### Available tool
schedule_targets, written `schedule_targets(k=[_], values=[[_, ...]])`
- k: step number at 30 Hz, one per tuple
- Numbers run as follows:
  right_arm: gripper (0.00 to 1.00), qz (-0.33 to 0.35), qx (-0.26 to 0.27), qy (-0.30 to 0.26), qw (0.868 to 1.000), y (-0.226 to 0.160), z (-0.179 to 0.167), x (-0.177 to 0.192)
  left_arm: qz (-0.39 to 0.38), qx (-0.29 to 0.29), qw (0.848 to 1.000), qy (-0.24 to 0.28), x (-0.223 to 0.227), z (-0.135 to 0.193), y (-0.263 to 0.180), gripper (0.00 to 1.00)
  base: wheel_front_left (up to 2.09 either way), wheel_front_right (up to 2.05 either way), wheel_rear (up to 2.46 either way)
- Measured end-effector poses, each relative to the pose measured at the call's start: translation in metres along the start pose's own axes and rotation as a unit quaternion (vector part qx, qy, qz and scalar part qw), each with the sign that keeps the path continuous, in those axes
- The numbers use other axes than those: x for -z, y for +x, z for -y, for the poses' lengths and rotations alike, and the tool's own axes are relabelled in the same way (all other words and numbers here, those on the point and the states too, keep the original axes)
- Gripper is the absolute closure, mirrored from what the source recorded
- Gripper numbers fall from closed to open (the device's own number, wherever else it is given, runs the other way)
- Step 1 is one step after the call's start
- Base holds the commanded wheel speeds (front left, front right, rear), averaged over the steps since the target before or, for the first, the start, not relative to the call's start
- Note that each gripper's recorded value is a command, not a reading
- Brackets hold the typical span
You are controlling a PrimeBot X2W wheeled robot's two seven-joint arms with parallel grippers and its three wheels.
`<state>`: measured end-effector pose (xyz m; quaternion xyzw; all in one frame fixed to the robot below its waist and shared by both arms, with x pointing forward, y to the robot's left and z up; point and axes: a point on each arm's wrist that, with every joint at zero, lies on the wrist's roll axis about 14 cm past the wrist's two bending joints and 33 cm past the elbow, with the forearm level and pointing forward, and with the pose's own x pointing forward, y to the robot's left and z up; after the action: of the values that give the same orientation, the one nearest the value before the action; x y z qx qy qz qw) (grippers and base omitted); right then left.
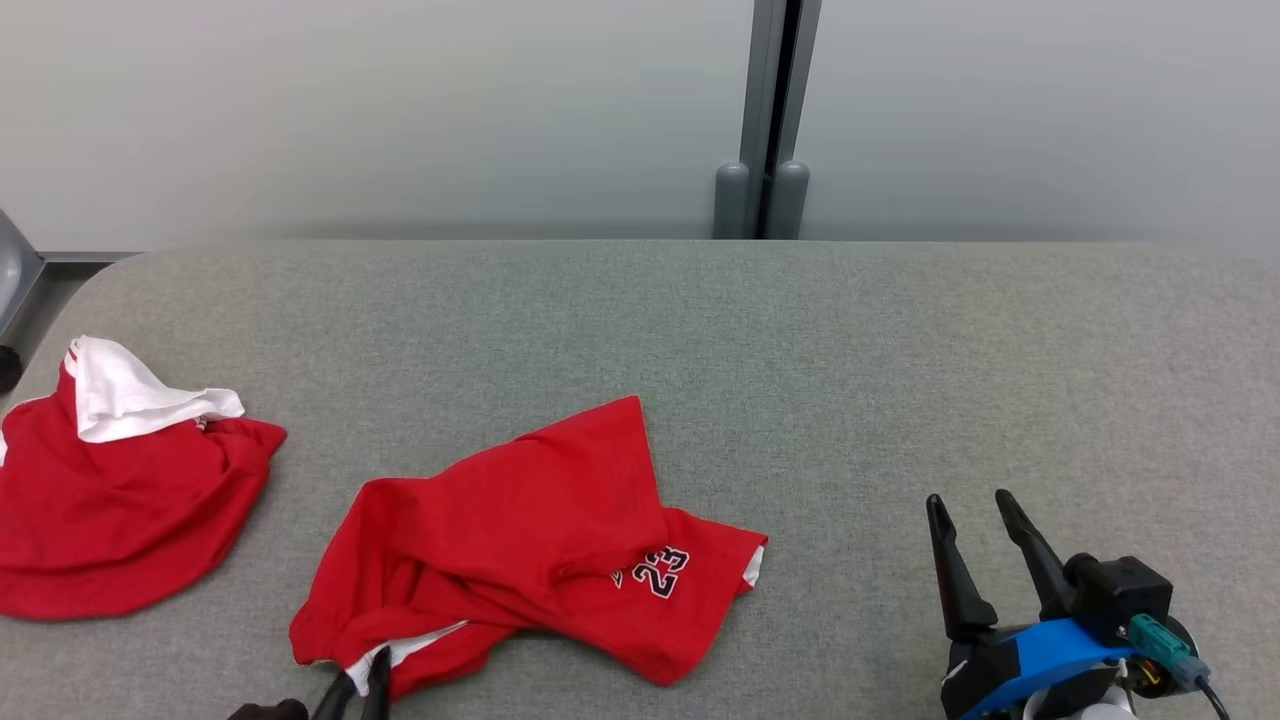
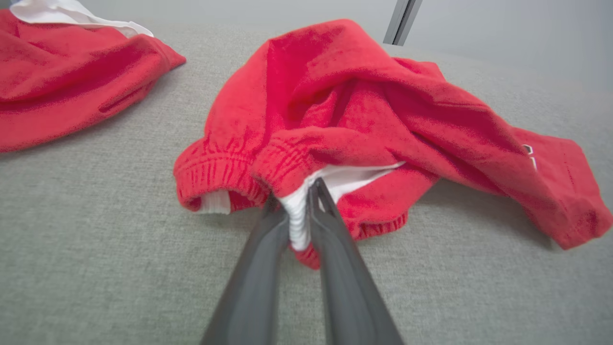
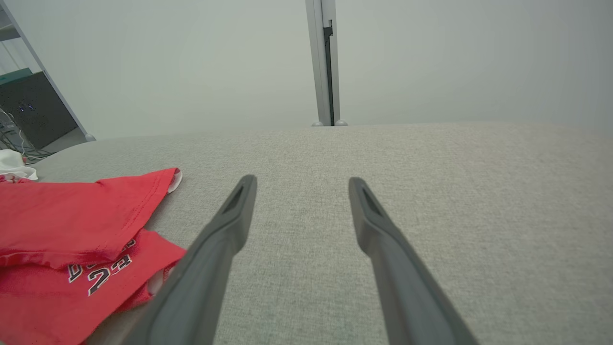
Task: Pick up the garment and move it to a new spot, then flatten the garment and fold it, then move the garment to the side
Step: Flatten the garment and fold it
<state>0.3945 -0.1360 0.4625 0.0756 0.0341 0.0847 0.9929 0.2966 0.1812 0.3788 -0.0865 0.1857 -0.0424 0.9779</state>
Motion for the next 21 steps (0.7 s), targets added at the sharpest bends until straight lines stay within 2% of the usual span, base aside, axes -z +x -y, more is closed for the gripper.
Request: schedule_targets(k=[5,11,16,21], values=[[0.00,0.001,0.004,0.000,1.000,-0.003,0.003,-0.001,0.065,-0.016,0.998,0.000,-0.041,-0.004,0.007,0.00,0.00,0.00,0.00],[0.00,0.004,0.015,-0.001,1.000,-0.007,0.009,-0.003,0.178,-0.053,0.983,-0.010,-0.110,-0.015,0.006,0.00,0.00,0.00,0.00],[0.00,0.005,0.018,-0.001,1.000,-0.009,0.011,-0.003,0.208,-0.084,0.974,-0.001,-0.128,-0.027,0.001,0.00,0.00,0.00,0.00],[0.00,0.003,0.023,-0.001,1.000,-0.010,0.014,-0.002,0.200,-0.100,0.974,0.028,-0.126,-0.038,0.006,0.00,0.00,0.00,0.00]])
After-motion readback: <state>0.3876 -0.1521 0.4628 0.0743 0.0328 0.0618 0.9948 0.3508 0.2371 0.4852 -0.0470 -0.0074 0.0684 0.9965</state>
